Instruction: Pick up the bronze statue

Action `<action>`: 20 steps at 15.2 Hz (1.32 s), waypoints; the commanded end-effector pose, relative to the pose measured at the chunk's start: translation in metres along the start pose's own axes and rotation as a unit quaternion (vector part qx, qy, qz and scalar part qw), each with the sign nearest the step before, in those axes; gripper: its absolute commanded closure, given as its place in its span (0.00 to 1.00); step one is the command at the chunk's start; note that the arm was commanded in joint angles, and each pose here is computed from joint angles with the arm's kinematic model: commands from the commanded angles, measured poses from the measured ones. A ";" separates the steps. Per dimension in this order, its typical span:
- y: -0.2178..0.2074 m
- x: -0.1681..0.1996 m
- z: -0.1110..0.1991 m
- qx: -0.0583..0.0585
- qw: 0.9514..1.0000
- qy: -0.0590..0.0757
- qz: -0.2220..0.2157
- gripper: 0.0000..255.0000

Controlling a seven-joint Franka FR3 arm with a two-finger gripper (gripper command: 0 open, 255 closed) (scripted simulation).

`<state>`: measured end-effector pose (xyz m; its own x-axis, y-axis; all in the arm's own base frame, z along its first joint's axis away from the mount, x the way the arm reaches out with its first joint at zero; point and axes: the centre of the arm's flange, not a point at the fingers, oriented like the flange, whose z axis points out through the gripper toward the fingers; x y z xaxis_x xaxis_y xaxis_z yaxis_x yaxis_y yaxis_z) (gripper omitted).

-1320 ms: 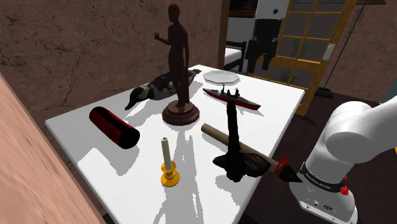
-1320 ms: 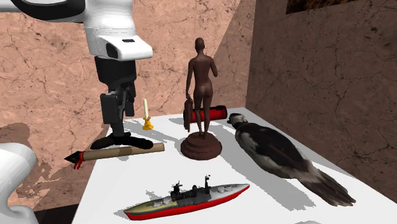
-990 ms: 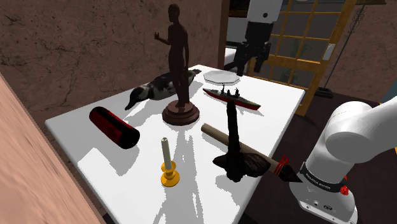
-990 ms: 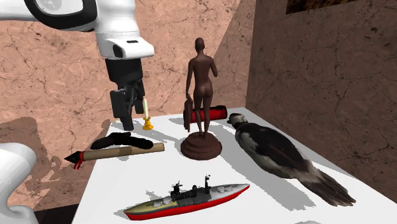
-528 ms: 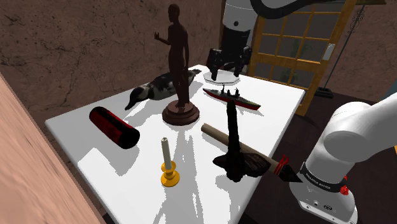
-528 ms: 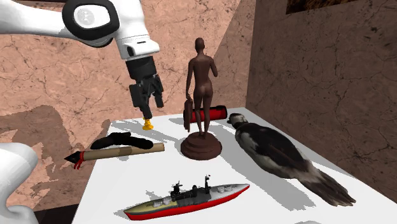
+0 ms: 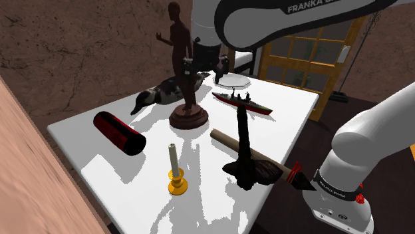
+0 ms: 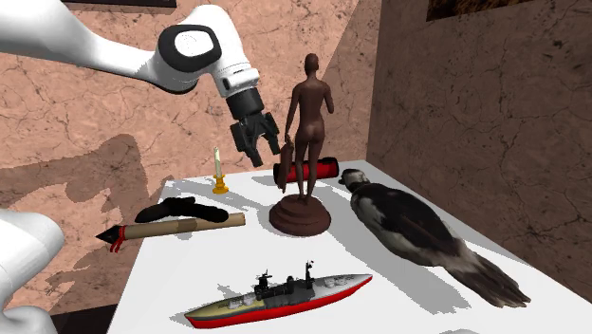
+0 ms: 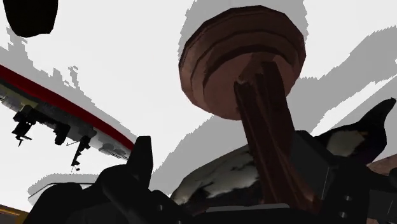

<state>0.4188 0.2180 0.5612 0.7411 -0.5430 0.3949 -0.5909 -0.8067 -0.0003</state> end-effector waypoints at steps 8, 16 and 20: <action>-0.041 -0.015 0.036 -0.012 0.998 0.038 0.040 0.00; -0.040 -0.018 0.044 -0.012 0.998 0.038 0.040 1.00; -0.040 -0.018 0.044 -0.012 0.998 0.038 0.040 1.00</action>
<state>0.4435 0.2499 0.5146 0.6644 -0.5857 0.4643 -0.6558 -0.7548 -0.0137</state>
